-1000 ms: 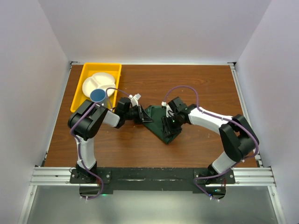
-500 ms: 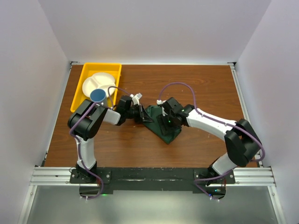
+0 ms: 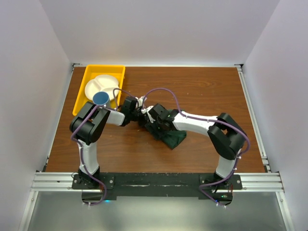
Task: Fold the napkin, place the utensils inside, and roll it up
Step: Roll the napkin with the utensil
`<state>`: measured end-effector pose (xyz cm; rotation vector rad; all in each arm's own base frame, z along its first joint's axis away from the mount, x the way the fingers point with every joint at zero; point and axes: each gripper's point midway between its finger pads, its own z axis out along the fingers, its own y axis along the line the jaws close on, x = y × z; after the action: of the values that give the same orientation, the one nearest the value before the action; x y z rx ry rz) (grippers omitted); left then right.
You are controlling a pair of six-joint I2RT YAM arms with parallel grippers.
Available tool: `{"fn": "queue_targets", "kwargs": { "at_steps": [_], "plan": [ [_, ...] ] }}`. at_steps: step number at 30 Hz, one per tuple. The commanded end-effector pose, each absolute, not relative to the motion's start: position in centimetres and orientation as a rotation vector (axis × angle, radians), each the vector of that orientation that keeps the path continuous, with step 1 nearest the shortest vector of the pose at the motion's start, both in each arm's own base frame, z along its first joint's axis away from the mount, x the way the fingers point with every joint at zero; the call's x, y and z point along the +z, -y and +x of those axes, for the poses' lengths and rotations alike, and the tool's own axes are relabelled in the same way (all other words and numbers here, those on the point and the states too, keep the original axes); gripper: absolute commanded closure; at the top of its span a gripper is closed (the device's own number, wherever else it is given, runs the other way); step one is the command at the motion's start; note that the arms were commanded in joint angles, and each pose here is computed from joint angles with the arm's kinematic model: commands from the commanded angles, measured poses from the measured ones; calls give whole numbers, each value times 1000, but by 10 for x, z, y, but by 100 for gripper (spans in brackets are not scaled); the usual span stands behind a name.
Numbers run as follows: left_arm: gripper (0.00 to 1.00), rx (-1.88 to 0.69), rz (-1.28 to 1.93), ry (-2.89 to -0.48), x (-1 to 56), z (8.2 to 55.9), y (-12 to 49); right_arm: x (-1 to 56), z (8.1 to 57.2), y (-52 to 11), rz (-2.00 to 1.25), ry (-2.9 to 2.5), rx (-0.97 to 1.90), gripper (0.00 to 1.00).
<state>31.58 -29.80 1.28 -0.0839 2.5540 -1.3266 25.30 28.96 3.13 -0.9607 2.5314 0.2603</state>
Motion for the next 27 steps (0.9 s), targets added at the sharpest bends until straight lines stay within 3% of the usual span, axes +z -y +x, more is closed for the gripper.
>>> {"fn": "queue_targets", "kwargs": {
  "at_steps": [1,4,7,8,10,16,22,27],
  "plan": [
    [100,-1057,-237,-2867,-53,270,259,45,273,-310,-985,-2406,195,32],
    [100,-1051,-244,-2881,-52,269,257,31,275,-301,-951,-2430,111,35],
    [100,-1052,-242,-2882,-48,272,257,12,270,-290,-915,-2475,68,46],
    [100,-1056,-232,-2866,-42,277,259,6,267,-285,-905,-2492,54,62],
    [100,-1048,-197,-2858,-32,283,260,-1,263,-286,-887,-2511,75,80],
    [82,-953,-68,-2684,35,327,258,-12,244,-307,-842,-2559,399,99],
    [65,-861,-67,-2527,97,357,236,-10,235,-314,-727,-2624,928,100],
    [61,-898,-85,-2507,110,352,233,-9,217,-321,-692,-2686,1350,100]
  ]
}}
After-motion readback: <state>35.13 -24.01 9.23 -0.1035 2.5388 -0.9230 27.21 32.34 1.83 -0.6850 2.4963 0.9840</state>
